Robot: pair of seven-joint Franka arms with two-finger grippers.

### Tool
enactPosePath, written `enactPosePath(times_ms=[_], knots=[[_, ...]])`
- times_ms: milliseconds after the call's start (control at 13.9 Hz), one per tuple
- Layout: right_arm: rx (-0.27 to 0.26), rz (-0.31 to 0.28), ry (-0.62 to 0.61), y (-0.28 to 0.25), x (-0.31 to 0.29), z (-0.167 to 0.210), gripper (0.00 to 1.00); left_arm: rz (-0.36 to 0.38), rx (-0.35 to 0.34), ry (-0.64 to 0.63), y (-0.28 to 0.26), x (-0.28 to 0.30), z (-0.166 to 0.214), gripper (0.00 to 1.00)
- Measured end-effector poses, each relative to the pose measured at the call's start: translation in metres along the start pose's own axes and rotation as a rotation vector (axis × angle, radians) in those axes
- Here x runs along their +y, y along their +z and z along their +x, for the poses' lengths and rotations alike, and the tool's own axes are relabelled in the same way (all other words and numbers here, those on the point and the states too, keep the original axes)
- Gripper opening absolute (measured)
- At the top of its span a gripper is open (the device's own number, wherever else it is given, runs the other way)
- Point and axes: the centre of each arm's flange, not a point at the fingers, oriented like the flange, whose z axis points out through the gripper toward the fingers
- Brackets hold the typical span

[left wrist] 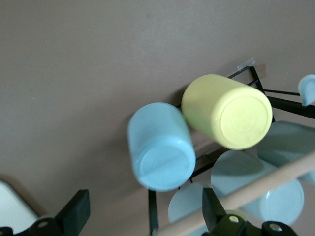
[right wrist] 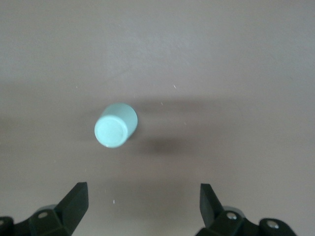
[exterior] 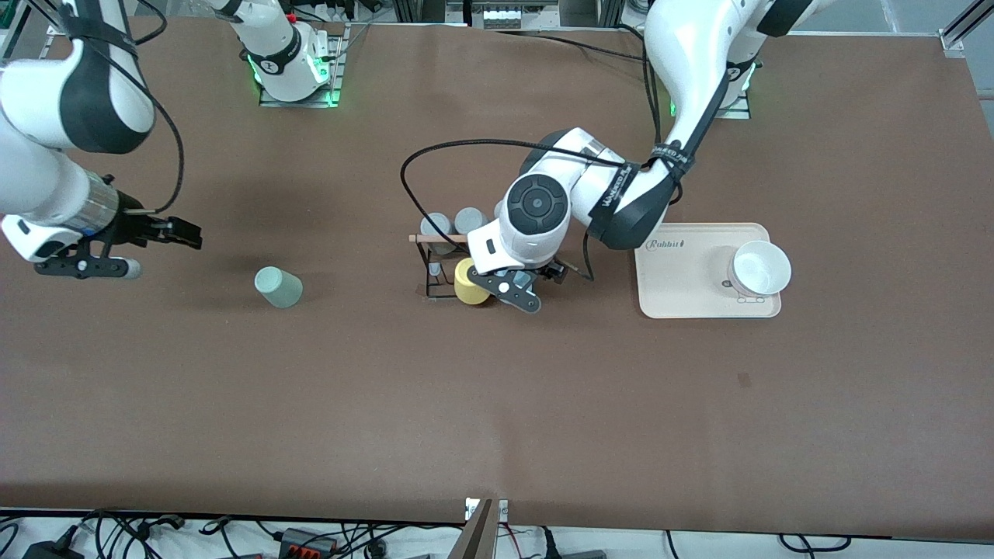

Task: Hang scattered cups on rack with three cups
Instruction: 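Hang the blue cup on the rack while the right gripper reaches the teal cup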

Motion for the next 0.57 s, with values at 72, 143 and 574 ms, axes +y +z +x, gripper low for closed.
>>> enactPosePath(times_ms=[72, 143, 574], knots=[[0.024, 0.0, -0.012, 0.013, -0.007, -0.001, 1.0, 0.002, -0.004, -0.008, -0.013, -0.006, -0.004, 1.0], [0.048, 0.0, -0.024, 0.026, -0.014, -0.003, 1.0, 0.007, -0.004, -0.022, -0.028, -0.016, -0.007, 1.0], [0.118, -0.006, -0.191, 0.089, -0.033, -0.001, 1.0, 0.018, 0.082, -0.259, -0.125, -0.182, -0.028, 1.0]])
